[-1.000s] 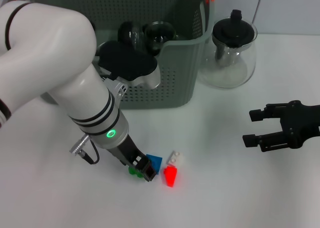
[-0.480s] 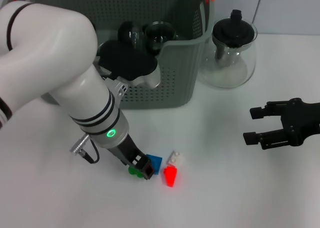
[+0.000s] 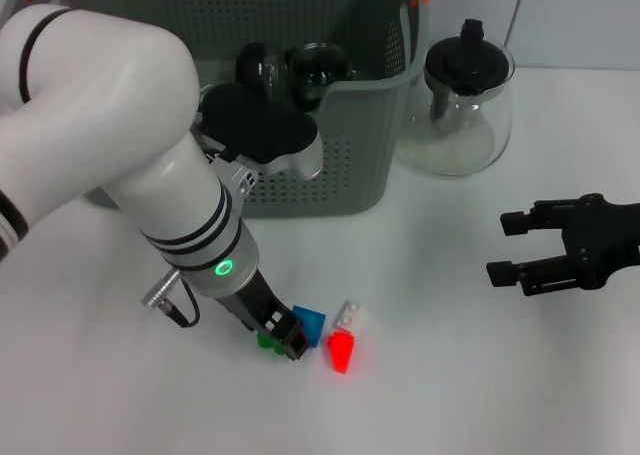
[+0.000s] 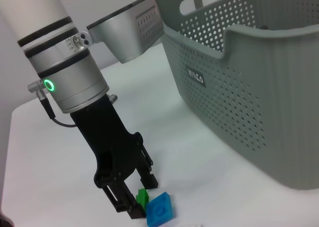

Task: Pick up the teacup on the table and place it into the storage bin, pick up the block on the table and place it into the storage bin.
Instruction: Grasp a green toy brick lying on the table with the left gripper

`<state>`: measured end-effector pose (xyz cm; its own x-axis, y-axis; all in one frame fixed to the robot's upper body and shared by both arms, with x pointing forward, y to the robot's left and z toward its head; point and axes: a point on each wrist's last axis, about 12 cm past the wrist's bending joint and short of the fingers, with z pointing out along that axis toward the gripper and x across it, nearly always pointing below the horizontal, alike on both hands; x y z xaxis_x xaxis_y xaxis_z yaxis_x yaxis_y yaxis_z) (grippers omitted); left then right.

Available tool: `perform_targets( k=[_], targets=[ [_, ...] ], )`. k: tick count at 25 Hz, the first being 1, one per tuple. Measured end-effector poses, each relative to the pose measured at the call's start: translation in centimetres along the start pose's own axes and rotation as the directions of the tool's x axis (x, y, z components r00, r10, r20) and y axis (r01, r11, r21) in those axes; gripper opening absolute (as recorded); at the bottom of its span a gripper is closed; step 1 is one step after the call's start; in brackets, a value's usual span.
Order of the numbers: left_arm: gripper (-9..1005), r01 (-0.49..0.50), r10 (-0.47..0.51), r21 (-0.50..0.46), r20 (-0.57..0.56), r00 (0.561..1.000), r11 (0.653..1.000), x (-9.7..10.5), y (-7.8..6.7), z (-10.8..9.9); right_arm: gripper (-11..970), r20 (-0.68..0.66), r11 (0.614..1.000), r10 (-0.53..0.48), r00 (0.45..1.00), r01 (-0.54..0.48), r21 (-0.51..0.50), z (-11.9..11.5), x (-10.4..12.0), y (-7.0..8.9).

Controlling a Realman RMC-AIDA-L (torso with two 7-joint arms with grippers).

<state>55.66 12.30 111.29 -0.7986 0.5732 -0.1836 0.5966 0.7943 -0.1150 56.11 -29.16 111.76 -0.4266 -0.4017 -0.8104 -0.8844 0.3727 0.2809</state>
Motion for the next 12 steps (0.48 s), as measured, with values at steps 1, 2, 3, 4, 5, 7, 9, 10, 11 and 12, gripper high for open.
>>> perform_targets(
  k=[1, 2, 3, 4, 5, 7, 9, 10, 11, 12],
  targets=[
    [612, -0.001, 0.001, -0.001, 0.001, 1.000, 1.000, -0.02, -0.01, -0.04, 881, 0.000, 1.000, 0.000, 1.000, 0.000, 0.001, -0.02, 0.02, 0.00],
    [610, -0.001, 0.001, -0.001, 0.002, 1.000, 1.000, -0.03, -0.01, -0.05, 881, 0.000, 1.000, 0.001, 1.000, -0.001, 0.001, -0.05, 0.04, 0.00],
    [609, -0.002, 0.002, -0.001, 0.001, 1.000, 1.000, -0.03, -0.02, -0.07, 881, 0.000, 1.000, 0.001, 1.000, -0.001, 0.002, -0.07, 0.05, -0.01],
    [608, -0.002, 0.002, -0.001, -0.001, 1.000, 1.000, -0.02, -0.03, -0.09, 881, 0.000, 1.000, 0.001, 1.000, -0.001, 0.002, -0.07, 0.06, -0.01],
    [607, -0.003, 0.003, -0.001, -0.003, 1.000, 1.000, -0.01, -0.05, -0.12, 881, 0.000, 1.000, 0.001, 1.000, -0.001, 0.002, -0.08, 0.05, -0.01],
    [604, -0.004, 0.004, 0.000, -0.002, 1.000, 1.000, -0.05, -0.08, -0.22, 881, 0.000, 1.000, 0.000, 1.000, 0.000, 0.002, -0.08, 0.03, -0.03],
    [601, -0.004, 0.004, 0.001, -0.001, 1.000, 1.000, -0.08, -0.08, -0.35, 881, 0.001, 1.000, 0.000, 1.000, 0.000, 0.003, -0.08, 0.03, -0.03],
    [600, -0.003, 0.004, 0.002, -0.003, 1.000, 1.000, -0.05, -0.08, -0.36, 881, 0.001, 1.000, 0.000, 1.000, 0.000, 0.003, -0.08, 0.04, -0.03],
    [599, -0.004, 0.004, 0.002, -0.004, 1.000, 1.000, -0.05, -0.10, -0.40, 881, 0.001, 1.000, 0.001, 1.000, -0.001, 0.003, -0.08, 0.05, -0.03],
    [597, -0.005, 0.005, 0.002, -0.006, 1.000, 1.000, -0.04, -0.11, -0.42, 881, 0.001, 1.000, 0.001, 1.000, -0.001, 0.003, -0.09, 0.07, -0.03]
  ],
)
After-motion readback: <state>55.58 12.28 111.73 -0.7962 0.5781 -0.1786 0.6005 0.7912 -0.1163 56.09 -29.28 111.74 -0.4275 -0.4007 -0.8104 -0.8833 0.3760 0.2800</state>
